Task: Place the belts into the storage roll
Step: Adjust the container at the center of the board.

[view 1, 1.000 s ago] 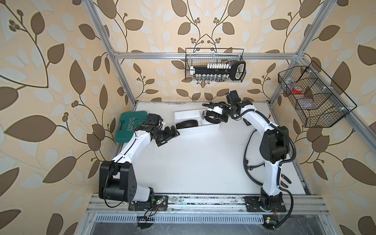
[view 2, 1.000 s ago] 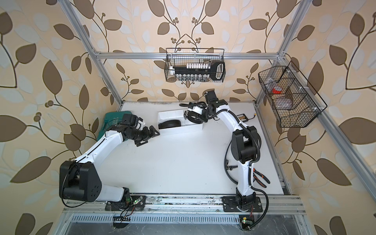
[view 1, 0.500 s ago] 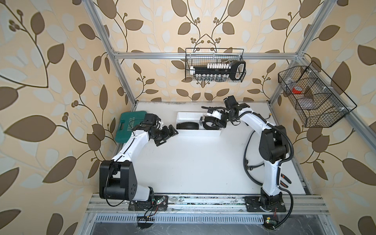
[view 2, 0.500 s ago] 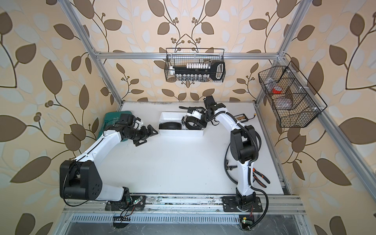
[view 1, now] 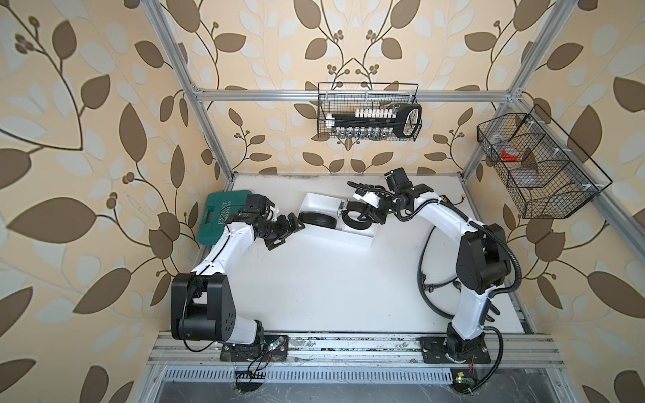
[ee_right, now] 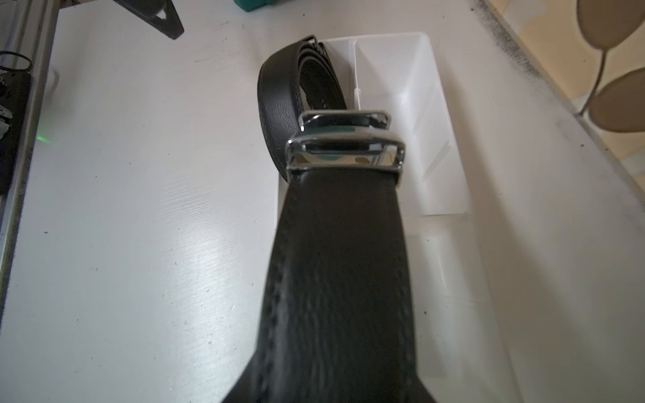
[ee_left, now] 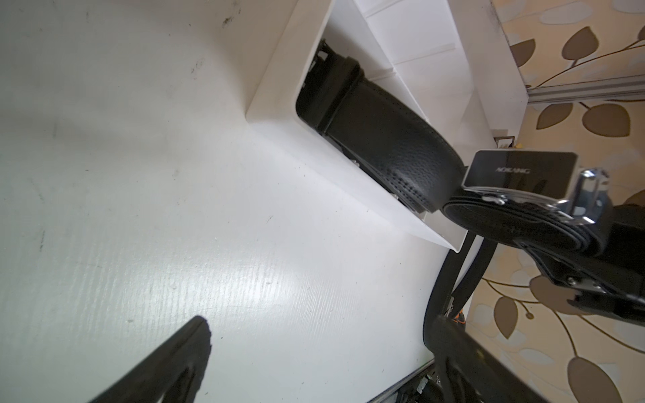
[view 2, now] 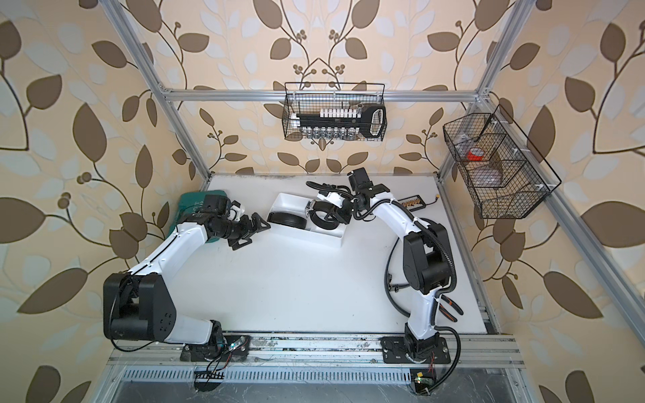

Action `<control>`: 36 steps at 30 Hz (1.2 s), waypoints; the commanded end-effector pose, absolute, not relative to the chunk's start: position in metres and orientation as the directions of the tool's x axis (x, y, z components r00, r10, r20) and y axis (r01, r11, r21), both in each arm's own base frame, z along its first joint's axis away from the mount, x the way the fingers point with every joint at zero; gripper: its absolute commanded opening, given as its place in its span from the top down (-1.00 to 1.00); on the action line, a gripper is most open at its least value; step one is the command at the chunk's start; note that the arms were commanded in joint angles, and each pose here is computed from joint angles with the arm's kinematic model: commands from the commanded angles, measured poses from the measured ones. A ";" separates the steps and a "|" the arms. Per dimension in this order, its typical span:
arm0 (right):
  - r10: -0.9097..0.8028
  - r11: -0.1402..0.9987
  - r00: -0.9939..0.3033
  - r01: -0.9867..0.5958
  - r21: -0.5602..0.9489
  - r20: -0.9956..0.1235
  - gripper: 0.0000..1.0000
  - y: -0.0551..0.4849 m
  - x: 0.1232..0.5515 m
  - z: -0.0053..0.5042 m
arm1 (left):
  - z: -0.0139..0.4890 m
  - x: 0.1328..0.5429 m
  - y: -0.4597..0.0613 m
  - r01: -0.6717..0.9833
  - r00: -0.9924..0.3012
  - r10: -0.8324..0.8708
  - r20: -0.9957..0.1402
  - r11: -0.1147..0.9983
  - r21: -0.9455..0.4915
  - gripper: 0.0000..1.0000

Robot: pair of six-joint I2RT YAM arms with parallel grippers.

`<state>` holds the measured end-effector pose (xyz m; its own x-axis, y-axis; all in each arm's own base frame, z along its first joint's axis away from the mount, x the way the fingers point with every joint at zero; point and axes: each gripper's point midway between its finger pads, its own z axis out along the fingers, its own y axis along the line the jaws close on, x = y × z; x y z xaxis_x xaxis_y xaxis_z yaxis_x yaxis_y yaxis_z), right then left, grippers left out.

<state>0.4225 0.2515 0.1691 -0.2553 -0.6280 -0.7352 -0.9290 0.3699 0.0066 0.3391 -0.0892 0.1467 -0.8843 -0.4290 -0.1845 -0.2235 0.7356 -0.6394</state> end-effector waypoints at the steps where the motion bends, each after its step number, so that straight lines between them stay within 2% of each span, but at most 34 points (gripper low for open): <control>1: -0.580 0.346 -0.198 -0.938 -0.019 -0.790 0.72 0.259 0.423 0.196 | 0.152 0.342 -0.089 -0.209 -0.883 -0.430 -0.187 0.718 -0.664 -0.98; 17: -0.721 0.363 -0.246 -0.930 -0.050 -0.647 0.74 0.225 0.413 0.193 | 0.152 0.342 -0.088 -0.214 -0.882 -0.437 -0.178 0.708 -0.673 -0.98; 36: -0.812 0.321 -0.258 -0.947 -0.031 -0.523 0.78 0.237 0.409 0.154 | 0.144 0.343 -0.090 -0.231 -0.888 -0.437 -0.145 0.694 -0.682 -0.98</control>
